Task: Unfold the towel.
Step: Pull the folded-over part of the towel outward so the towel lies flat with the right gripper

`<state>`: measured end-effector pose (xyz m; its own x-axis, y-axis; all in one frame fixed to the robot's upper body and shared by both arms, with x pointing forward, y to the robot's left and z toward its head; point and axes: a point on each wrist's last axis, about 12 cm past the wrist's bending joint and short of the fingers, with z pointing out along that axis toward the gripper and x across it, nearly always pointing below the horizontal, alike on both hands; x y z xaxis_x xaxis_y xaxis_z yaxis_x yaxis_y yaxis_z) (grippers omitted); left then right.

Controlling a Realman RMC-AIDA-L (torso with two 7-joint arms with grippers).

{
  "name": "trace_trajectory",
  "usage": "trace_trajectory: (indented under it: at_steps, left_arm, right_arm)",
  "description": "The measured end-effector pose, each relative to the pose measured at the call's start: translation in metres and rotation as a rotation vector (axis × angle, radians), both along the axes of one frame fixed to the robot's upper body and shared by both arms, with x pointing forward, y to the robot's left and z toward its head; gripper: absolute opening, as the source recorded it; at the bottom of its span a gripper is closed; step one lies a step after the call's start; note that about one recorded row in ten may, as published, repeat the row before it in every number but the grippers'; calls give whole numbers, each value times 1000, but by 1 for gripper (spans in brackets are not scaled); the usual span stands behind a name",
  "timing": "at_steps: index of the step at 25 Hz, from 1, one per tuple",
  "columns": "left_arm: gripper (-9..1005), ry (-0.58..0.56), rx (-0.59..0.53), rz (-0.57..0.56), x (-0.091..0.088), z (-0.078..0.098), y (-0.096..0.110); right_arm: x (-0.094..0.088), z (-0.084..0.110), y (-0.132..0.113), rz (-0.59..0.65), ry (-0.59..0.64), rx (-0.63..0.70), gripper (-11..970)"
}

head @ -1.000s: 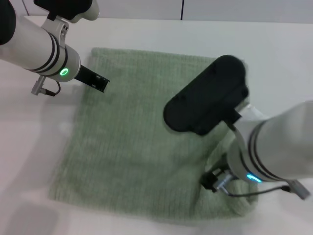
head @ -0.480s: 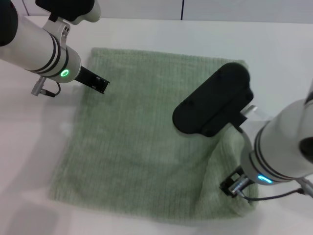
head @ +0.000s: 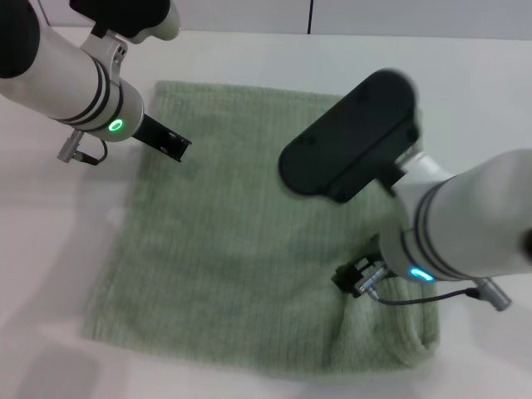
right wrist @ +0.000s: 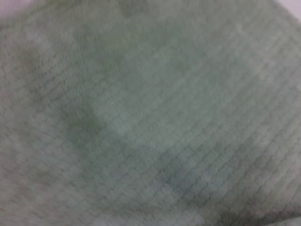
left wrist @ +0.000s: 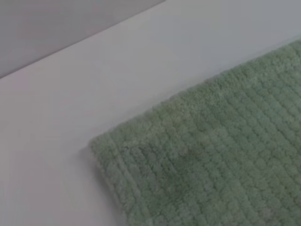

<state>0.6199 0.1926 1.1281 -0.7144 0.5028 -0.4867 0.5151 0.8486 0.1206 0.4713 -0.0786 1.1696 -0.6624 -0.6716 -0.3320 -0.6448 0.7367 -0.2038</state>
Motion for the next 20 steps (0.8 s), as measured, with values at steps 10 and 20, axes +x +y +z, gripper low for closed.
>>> trace_trajectory:
  at_steps: [10,20]
  left_arm:
    - [103,-2,5,-9,0,0,-2]
    - [106,-4,7,-17,1,2,-5]
  right_arm:
    - [8,-22,-7,-25,55,-96,555]
    - [-18,4,-15,-59,87,-97,554]
